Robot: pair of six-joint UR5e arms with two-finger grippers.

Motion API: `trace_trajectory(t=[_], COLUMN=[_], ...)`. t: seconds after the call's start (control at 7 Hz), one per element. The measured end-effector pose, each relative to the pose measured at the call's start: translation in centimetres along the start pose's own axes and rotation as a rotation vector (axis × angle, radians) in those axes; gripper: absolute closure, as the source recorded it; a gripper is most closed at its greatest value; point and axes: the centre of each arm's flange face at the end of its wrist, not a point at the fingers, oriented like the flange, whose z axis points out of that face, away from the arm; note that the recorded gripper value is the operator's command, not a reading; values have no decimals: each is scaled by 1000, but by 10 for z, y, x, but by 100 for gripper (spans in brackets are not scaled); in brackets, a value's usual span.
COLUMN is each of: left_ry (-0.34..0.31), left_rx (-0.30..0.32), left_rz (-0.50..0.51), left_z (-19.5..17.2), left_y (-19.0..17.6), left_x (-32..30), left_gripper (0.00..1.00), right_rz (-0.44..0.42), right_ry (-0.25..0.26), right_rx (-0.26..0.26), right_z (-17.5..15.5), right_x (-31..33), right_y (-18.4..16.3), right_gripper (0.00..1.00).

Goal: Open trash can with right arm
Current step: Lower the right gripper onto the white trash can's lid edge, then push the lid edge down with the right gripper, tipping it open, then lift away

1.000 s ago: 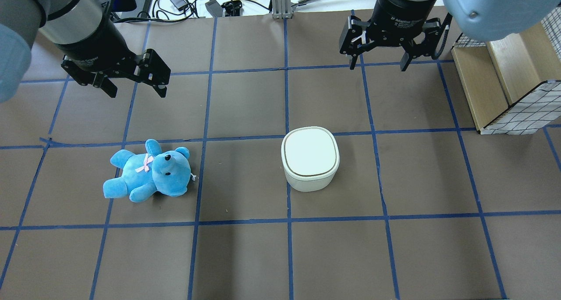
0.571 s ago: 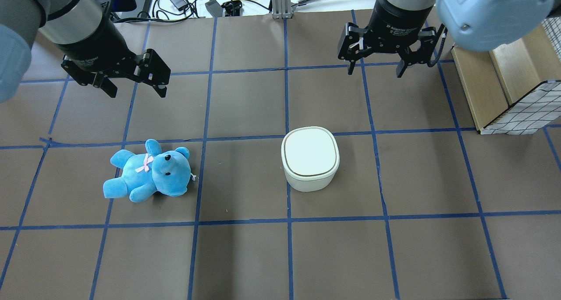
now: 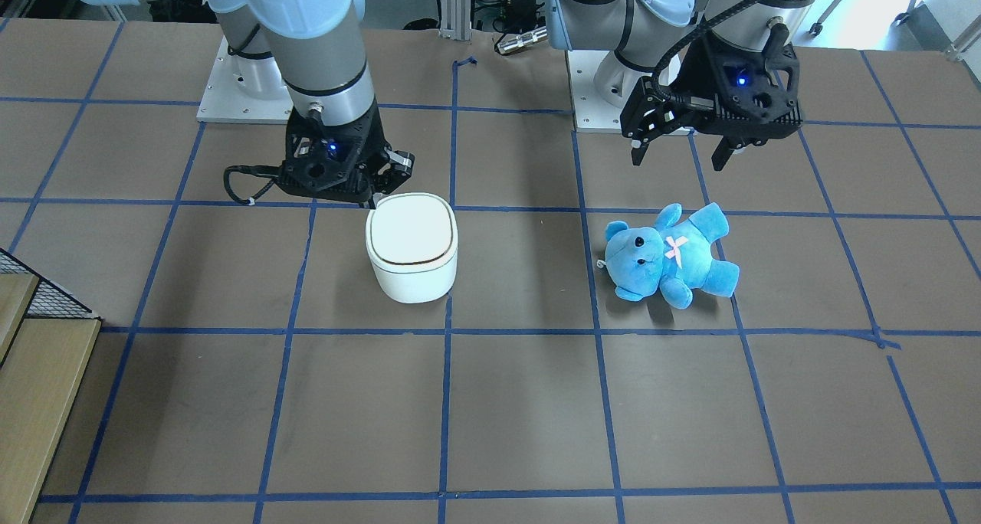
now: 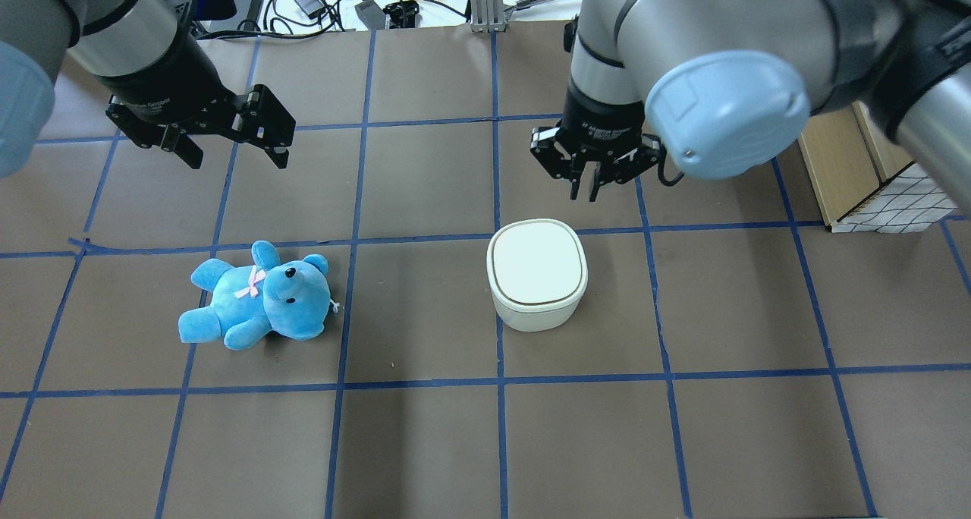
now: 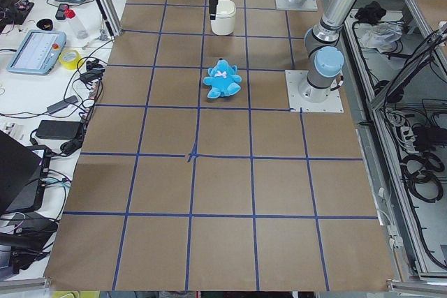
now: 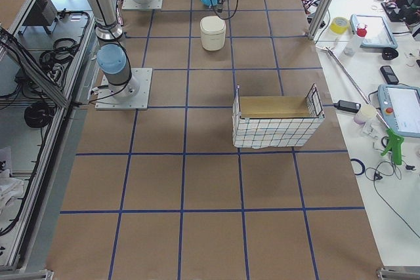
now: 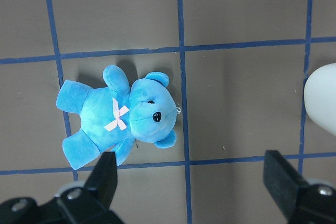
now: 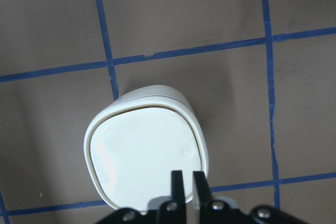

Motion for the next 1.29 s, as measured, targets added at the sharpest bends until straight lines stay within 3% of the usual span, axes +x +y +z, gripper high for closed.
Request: trace_trajectory(t=[0.43,0.86,1.0,1.14,1.29], left_ry=[0,0,0,0,0], left_rx=[0,0,0,0,0], left_rz=[0,0,0,0,0], left_z=[0,0,0,0,0], left_y=[0,0,0,0,0], left_x=[0,0,0,0,0], left_gripper=[0,0,0,0,0], right_rz=[-16,-25,-25,-24,-24], right_ry=[9,26,29,29,25], right_rx=[-28,-65,-71,-71,-58], right_z=[64,92,95,96,90], right_x=[-7,-6,-6,-6,-5], right_y=[15,19,19,19,18], right_gripper=[100,100,87,1,0])
